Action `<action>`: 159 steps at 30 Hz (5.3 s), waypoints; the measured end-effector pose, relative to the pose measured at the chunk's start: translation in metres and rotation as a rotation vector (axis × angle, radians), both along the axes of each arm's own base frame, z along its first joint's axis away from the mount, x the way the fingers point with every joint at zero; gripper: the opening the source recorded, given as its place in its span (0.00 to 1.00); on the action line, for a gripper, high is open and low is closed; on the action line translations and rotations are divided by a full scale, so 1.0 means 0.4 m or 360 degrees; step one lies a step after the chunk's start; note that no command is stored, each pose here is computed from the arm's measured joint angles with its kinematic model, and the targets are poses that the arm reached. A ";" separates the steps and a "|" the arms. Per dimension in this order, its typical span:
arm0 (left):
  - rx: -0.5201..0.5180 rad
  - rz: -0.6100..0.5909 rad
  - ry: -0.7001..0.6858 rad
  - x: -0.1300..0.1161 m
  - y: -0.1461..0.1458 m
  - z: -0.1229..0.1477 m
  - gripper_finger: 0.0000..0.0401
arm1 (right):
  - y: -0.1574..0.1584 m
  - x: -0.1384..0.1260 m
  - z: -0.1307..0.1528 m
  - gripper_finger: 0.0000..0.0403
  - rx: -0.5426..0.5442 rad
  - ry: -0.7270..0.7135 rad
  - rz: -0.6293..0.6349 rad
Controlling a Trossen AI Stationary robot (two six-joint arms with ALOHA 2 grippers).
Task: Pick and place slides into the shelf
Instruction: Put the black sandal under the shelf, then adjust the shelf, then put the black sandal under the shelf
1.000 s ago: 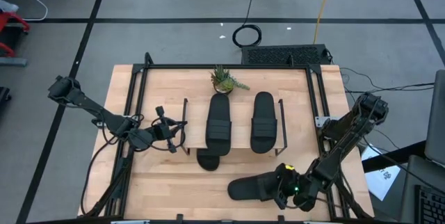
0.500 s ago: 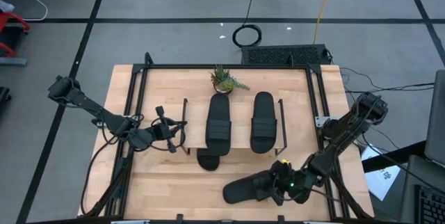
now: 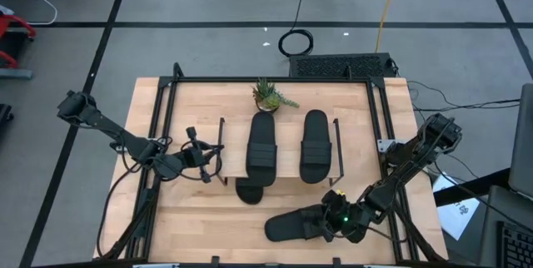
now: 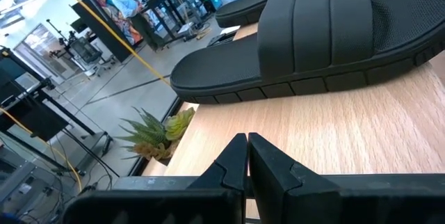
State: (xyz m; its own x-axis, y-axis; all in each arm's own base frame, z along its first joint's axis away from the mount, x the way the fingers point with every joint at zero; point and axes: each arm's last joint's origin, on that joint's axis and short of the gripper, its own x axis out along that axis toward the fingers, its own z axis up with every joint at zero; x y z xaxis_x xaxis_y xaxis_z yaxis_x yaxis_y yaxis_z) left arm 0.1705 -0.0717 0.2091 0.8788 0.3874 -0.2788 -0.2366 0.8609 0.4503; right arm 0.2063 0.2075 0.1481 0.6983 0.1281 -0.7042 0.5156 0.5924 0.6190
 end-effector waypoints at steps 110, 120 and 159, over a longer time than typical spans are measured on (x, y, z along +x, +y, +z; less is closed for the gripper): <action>0.0282 -0.0667 0.0304 0.295 -0.292 -0.104 0.15 | 0.013 0.021 -0.029 0.71 -0.0183 -0.0159 0.0022; 0.0330 -0.1174 0.0337 0.380 -0.297 -0.088 0.54 | 0.013 0.021 -0.030 0.71 -0.0201 -0.0159 0.0030; 0.0433 -0.1219 0.0312 0.638 -0.262 -0.166 0.31 | 0.006 0.028 -0.026 0.71 -0.0278 -0.0238 -0.0050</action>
State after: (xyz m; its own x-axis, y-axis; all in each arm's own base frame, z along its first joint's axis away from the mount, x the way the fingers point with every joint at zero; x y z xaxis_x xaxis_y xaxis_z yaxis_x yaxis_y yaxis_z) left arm 0.4256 -0.1766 0.1429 0.8717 -0.2219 -0.4369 0.4742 0.6071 0.6376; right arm 0.2175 0.2098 0.1376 0.7982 -0.0102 -0.6023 0.4459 0.6824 0.5793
